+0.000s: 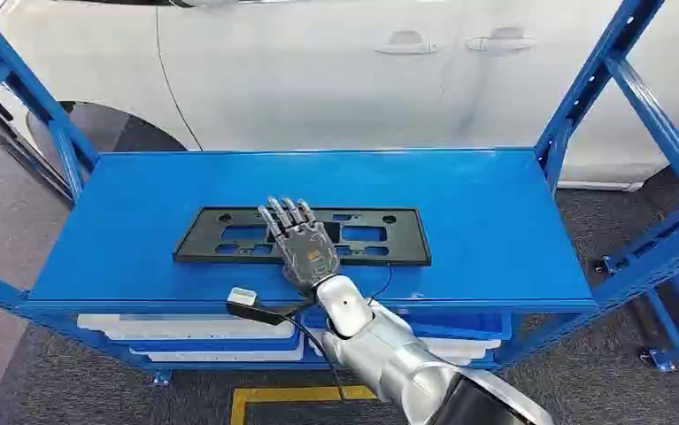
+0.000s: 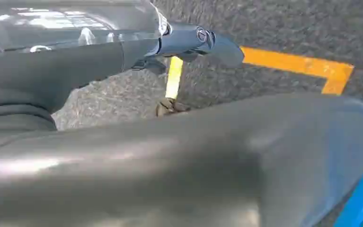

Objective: Take the parts from the cabinet and place them on the table.

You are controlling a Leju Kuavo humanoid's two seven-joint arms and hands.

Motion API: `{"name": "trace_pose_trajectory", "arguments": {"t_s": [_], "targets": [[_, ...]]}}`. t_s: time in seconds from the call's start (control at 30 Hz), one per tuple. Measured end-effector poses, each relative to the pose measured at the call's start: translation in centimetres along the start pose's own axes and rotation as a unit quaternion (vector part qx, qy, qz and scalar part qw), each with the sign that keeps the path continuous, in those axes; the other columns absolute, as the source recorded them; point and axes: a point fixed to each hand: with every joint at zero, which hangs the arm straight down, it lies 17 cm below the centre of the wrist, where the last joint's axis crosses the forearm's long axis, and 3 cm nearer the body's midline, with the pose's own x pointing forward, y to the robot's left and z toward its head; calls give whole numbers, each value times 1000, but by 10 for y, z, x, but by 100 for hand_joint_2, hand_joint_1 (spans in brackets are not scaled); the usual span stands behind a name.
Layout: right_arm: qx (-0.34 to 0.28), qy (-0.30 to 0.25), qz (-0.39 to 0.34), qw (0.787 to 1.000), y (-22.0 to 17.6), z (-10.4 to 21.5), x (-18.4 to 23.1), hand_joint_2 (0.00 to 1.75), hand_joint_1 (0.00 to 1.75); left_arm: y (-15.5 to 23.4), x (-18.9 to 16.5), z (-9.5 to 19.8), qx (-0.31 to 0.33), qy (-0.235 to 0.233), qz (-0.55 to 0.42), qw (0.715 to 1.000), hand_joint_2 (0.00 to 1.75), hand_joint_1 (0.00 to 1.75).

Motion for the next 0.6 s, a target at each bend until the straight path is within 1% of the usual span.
{"name": "trace_pose_trajectory", "arguments": {"t_s": [0.27,0.43,0.47,0.6], "targets": [[27,-44,60,997,22,15,10,175,0,0,4,0,0,-8,4,1000,0,0],[43,-30,86,995,35,25,-8,175,0,3,7,-1,2,-11,3,1000,0,0],[48,-24,91,994,38,27,-14,175,175,4,6,-1,2,-11,3,1000,0,0],[68,-5,104,992,45,30,-29,175,175,3,7,-1,1,-11,1,1000,0,0]]}}
